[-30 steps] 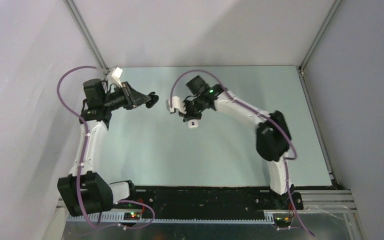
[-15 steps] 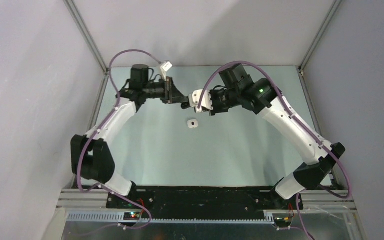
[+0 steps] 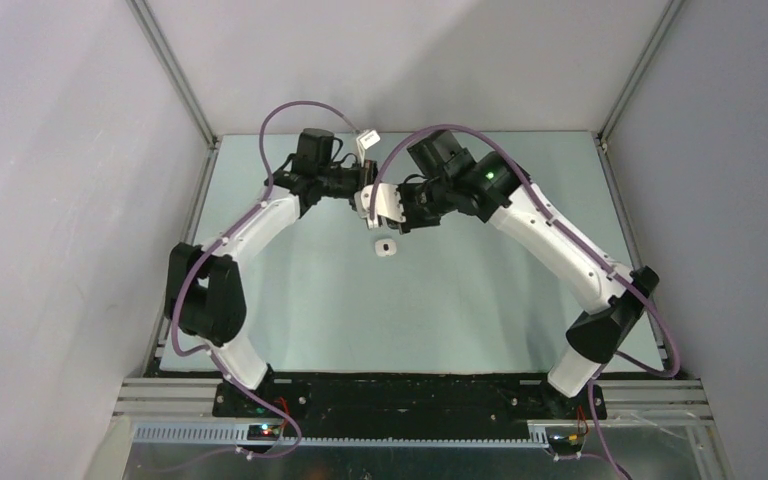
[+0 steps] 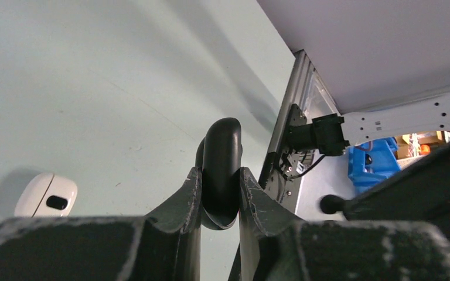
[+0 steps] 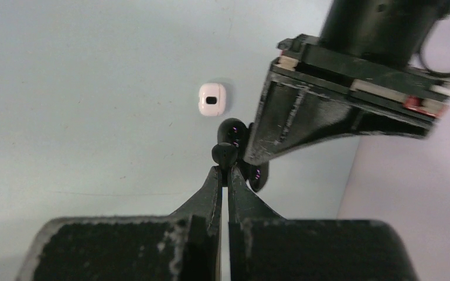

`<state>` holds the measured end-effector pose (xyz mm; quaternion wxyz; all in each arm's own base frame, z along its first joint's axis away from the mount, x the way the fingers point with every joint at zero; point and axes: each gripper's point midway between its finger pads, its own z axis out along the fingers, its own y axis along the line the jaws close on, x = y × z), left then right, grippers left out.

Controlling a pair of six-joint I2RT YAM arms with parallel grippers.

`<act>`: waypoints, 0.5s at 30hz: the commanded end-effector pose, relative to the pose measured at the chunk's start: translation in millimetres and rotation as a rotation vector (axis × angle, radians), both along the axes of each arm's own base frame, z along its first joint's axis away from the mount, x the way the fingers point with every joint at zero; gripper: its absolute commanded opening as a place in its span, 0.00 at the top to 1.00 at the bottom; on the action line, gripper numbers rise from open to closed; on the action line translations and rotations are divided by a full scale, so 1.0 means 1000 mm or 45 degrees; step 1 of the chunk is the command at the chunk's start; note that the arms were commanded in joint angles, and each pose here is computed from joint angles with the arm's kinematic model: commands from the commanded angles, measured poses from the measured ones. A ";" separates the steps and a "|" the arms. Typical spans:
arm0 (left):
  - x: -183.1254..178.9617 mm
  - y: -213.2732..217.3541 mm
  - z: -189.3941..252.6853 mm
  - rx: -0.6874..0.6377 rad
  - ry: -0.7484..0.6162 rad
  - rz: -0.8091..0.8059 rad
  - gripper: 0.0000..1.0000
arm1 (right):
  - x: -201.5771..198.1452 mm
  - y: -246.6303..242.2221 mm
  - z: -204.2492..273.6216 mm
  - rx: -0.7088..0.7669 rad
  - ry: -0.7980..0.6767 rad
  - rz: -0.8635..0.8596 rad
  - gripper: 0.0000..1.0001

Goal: Insert the wireless bluetooth earbuds into the charging case
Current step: Place the earbud in the charging case.

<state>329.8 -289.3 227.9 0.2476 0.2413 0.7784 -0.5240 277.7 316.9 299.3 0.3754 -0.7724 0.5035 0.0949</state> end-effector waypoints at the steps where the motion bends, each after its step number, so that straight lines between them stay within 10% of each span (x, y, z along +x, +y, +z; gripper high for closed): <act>1: -0.005 -0.011 0.027 -0.091 -0.050 -0.095 1.00 | -0.005 0.000 -0.004 -0.040 0.036 0.018 1.00; 15: -0.009 -0.011 0.030 -0.106 -0.058 -0.119 1.00 | 0.011 0.004 -0.022 -0.091 -0.009 -0.017 1.00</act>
